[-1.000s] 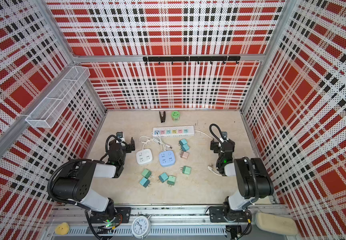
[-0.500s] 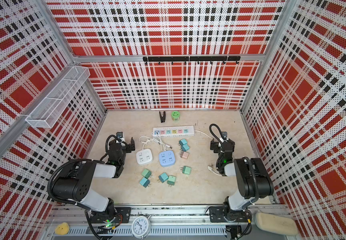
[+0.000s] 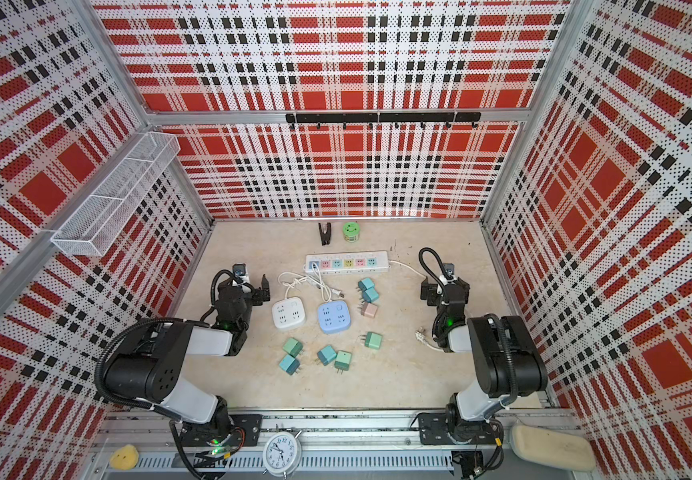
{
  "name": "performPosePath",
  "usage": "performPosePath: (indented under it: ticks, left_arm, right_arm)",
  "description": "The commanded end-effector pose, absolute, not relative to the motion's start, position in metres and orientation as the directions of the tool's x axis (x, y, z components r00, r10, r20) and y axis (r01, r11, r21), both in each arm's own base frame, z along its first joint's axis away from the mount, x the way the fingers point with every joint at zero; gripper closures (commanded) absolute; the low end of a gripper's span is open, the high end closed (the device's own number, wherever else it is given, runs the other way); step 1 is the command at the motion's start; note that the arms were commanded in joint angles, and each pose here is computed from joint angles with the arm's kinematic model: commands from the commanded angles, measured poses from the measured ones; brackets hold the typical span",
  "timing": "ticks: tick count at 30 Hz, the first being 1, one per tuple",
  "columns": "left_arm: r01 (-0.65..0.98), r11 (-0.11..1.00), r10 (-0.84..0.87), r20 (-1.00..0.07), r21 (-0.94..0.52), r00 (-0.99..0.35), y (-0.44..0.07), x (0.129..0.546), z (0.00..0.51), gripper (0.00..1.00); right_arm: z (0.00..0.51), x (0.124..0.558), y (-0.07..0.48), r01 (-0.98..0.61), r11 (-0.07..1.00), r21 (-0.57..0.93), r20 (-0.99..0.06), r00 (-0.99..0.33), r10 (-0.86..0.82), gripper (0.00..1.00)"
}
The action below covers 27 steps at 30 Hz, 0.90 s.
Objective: Insert the plug
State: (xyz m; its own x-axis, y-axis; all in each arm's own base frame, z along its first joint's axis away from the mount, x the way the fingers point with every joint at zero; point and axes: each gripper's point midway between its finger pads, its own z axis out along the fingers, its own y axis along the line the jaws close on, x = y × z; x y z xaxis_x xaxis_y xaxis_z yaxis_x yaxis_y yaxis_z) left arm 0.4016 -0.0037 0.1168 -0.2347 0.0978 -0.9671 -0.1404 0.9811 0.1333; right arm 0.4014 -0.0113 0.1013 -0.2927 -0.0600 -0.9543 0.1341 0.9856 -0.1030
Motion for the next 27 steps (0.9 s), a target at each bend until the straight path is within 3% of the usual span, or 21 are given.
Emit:
performPosePath:
  ticks: [1,3,7,12,15,20,25,27]
  left_arm:
    - [-0.159,0.979,0.092,-0.973,0.126,-0.21,-0.002,0.402,0.122,0.01]
    - [-0.244,0.96,0.091,-0.978,0.136,-0.188,0.006,0.396,0.13,0.01]
    - [-0.238,0.962,0.094,-0.98,0.134,-0.173,0.004,0.392,0.132,0.01]
    - [-0.236,0.962,0.101,-0.982,0.137,-0.158,0.003,0.39,0.137,0.01]
    - [-0.342,0.918,0.167,-0.979,0.199,-0.121,0.0,0.366,0.174,0.01]
    - [-0.219,0.968,0.11,-0.992,0.123,-0.069,-0.038,0.353,0.204,0.01]
    - [-0.071,0.992,-0.114,-0.966,-0.1,-0.232,-0.069,0.354,0.221,0.01]
    - [0.064,0.99,-0.099,-0.941,-0.126,-0.323,-0.092,0.349,0.238,0.01]
  right_arm:
    - [0.129,0.398,-0.013,0.192,0.972,-0.136,-0.971,-0.219,-0.093,0.0]
    - [0.141,0.39,-0.009,0.219,0.961,-0.166,-0.972,-0.2,-0.122,0.0]
    - [0.152,0.38,-0.016,0.303,0.936,-0.182,-0.975,-0.176,-0.133,0.0]
    - [0.161,0.379,-0.024,0.357,0.922,-0.148,-0.967,-0.248,-0.059,0.0]
    - [0.172,0.383,-0.018,0.34,0.938,-0.069,-0.965,-0.261,0.024,0.0]
    - [0.192,0.391,-0.009,0.379,0.915,0.137,-0.922,-0.289,0.258,0.0]
    - [0.22,0.388,0.004,0.354,0.892,0.279,-0.873,-0.293,0.39,0.0]
    - [0.237,0.382,0.02,0.236,0.909,0.342,-0.877,-0.267,0.4,0.0]
